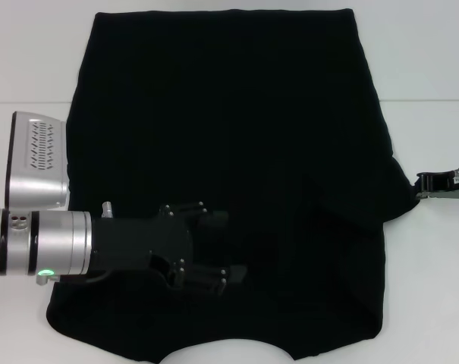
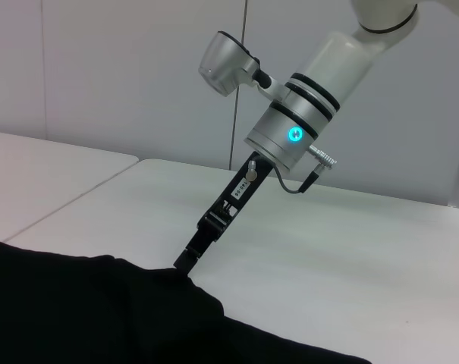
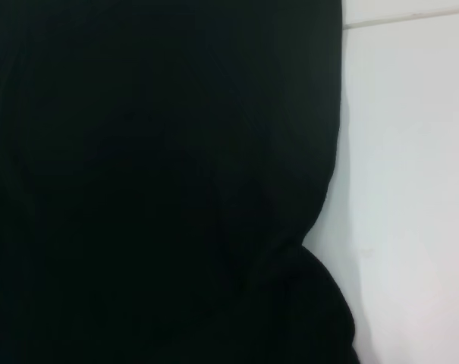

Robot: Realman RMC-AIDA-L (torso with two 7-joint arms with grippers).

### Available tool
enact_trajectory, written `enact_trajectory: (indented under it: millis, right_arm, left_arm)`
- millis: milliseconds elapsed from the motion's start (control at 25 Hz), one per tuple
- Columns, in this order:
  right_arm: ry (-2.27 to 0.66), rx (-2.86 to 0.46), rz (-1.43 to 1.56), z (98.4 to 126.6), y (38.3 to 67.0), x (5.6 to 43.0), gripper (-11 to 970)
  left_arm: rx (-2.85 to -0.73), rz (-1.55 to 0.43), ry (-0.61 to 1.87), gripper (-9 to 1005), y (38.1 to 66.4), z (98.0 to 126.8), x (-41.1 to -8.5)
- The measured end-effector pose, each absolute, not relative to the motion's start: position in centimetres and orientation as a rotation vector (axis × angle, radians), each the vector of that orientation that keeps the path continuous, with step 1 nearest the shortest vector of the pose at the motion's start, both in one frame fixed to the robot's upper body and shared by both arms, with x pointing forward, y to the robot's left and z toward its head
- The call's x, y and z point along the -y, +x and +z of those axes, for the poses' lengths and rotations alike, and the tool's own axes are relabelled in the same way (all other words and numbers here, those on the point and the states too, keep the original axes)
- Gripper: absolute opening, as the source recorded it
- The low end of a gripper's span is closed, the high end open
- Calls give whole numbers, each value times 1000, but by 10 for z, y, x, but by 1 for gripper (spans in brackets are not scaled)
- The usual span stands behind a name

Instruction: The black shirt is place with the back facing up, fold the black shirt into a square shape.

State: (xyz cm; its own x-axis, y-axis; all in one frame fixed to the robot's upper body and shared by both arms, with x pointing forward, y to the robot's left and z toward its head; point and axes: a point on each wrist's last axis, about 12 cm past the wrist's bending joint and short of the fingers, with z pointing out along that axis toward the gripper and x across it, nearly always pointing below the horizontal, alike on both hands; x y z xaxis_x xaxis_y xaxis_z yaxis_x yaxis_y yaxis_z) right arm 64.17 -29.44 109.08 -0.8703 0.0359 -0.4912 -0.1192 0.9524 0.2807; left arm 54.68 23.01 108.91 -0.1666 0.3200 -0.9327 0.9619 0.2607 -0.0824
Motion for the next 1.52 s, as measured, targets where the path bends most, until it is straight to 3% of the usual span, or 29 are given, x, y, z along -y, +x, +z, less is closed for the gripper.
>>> enact_trajectory:
  millis: [760, 1160, 1400, 1520]
  right_arm:
    - [-125, -2516, 450, 1122, 659, 288, 55]
    - [-30, -2569, 441, 1110, 649, 310, 92]
    - [-7, -2587, 442, 1102, 643, 314, 333]
    - [1, -2590, 436, 1098, 642, 313, 389]
  left_arm:
    - [-1677, -922, 1184, 932, 549, 1090, -231]
    - [-1678, -927, 1181, 933, 548, 1089, -230]
    - [-1677, -927, 1183, 933, 549, 1089, -230]
    - [-1677, -927, 1183, 933, 549, 1089, -230]
